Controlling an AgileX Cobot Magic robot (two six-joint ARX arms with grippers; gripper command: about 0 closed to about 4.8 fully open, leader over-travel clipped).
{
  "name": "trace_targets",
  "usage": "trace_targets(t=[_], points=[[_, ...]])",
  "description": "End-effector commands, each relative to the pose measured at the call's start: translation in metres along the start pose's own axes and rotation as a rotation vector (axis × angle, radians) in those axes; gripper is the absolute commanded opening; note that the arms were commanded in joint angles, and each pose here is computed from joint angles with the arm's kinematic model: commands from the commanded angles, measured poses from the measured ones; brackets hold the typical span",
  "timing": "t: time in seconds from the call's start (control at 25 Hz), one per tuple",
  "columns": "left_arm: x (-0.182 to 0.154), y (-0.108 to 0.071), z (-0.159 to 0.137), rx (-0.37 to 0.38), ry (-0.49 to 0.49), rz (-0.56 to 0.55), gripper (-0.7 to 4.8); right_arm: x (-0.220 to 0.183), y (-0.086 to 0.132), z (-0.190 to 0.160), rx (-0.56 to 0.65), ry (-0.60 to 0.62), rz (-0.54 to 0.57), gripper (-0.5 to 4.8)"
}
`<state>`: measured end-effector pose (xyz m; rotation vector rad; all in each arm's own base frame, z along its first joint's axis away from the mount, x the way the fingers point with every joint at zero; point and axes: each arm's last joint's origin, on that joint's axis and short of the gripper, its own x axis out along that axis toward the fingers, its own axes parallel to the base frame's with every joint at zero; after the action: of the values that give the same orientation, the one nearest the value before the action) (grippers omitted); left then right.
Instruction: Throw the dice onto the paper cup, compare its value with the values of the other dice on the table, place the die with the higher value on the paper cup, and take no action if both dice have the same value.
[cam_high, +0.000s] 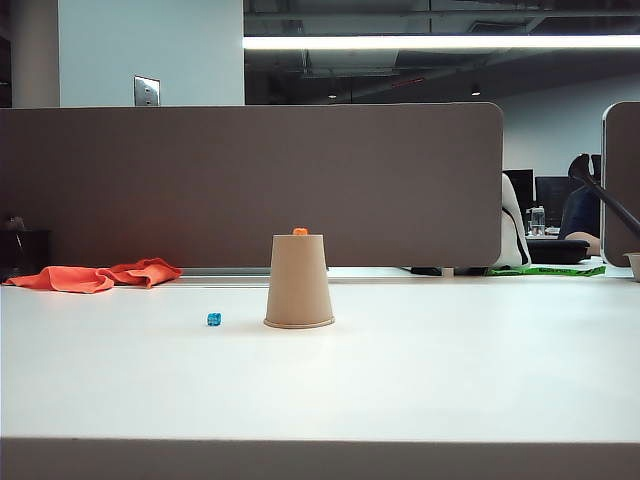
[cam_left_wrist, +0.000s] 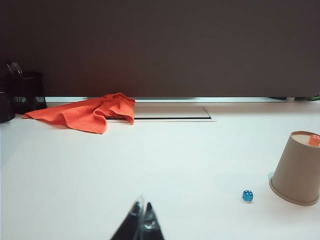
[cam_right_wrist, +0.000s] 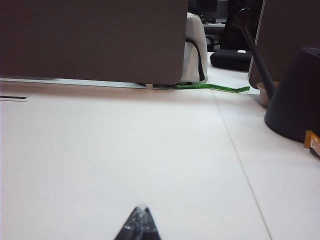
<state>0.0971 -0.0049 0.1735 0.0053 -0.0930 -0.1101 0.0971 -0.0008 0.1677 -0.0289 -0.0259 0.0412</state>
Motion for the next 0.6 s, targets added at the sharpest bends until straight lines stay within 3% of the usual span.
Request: trace_targets(t=[0.04, 0.6], points=[[-0.0001, 0.0000, 0.0027, -0.002, -0.019, 0.002, -0.05, 0.0000, -0.0001, 0.0005, 0.001, -0.009, -0.005, -0.05], [-0.0001, -0.0003, 0.0009, -0.003, 0.000, -0.009, -0.05, 0.0000, -0.0001, 0.0005, 0.001, -0.009, -0.005, -0.05]])
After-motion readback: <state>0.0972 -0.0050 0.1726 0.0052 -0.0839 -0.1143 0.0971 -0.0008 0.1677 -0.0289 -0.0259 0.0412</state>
